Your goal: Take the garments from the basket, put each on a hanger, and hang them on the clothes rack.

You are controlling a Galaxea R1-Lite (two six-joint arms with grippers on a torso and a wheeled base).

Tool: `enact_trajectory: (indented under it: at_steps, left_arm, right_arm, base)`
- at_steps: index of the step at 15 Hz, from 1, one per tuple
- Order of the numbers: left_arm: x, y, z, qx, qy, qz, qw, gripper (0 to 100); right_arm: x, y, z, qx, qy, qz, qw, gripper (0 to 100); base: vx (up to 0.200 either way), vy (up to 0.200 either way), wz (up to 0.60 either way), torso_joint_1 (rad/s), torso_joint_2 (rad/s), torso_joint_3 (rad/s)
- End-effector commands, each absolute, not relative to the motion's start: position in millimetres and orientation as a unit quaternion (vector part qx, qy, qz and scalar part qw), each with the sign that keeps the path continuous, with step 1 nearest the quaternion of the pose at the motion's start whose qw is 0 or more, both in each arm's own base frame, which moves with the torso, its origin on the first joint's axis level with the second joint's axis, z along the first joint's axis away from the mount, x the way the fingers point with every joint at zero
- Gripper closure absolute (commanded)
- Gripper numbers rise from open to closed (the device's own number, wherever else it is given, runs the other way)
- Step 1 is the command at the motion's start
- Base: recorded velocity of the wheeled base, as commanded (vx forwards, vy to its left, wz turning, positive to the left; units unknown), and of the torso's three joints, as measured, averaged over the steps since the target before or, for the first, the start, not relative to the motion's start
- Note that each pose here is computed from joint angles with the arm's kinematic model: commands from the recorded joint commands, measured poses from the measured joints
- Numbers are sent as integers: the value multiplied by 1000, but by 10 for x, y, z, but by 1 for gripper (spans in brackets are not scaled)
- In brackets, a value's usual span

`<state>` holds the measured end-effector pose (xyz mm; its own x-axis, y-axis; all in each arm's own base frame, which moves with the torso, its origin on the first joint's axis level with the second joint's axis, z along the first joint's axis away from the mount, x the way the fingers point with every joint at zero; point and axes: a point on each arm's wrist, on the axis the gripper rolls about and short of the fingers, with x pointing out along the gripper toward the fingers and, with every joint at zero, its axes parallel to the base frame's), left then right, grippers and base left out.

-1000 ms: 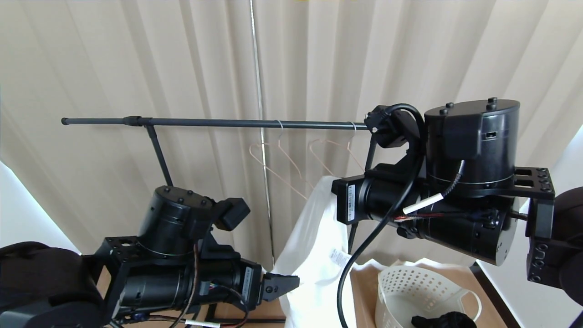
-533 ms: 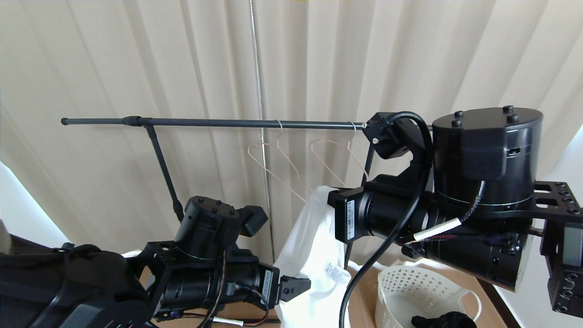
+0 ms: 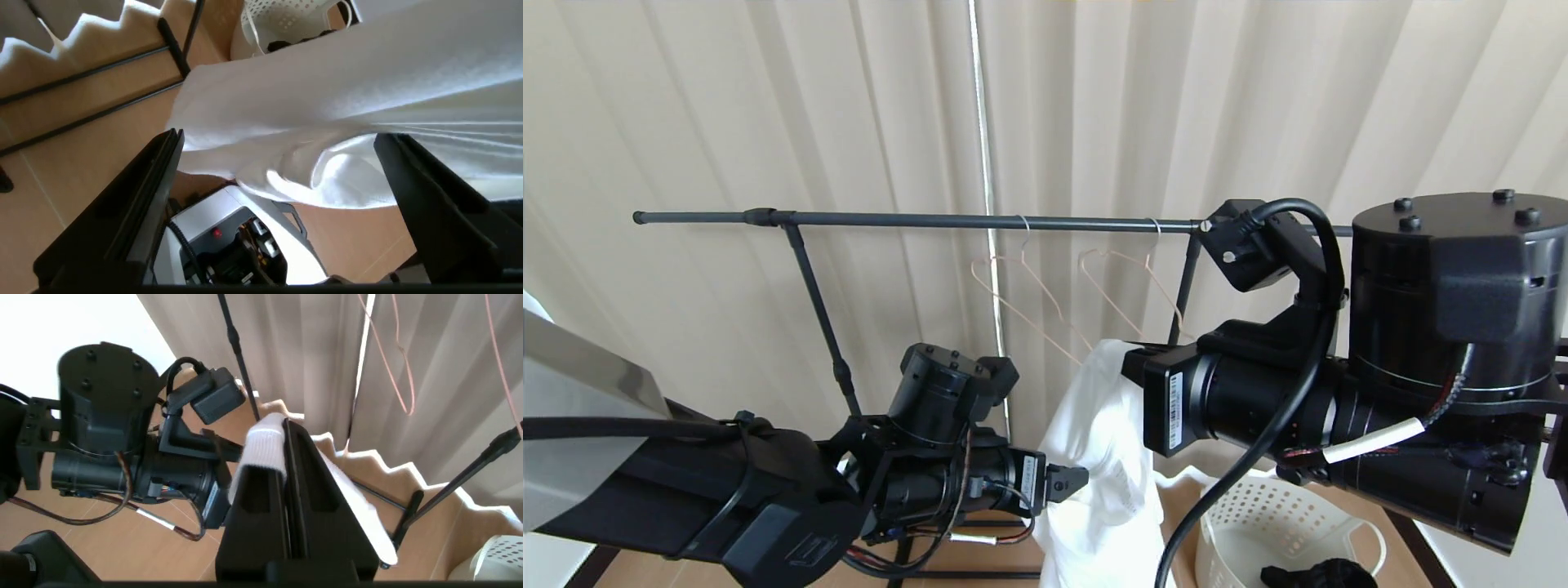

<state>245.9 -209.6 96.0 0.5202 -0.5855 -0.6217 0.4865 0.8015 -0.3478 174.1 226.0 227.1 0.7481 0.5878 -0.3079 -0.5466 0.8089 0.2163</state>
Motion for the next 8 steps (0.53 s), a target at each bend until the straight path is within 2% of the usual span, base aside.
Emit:
enact_trajectory:
  at_steps: [1,8]
  left_arm:
    - [2499,-2125,896,-61,386,-300,870,0]
    - [2523,-2207,750,-54,389,-297,870,0]
  right_arm:
    - [1726,2246,2283,57,181,305,933,100]
    - [1686,2251,2314,58,177,312,932,100]
  base:
    - [0,0,0,0,0,0]
    - [0,0,0,0,0,0]
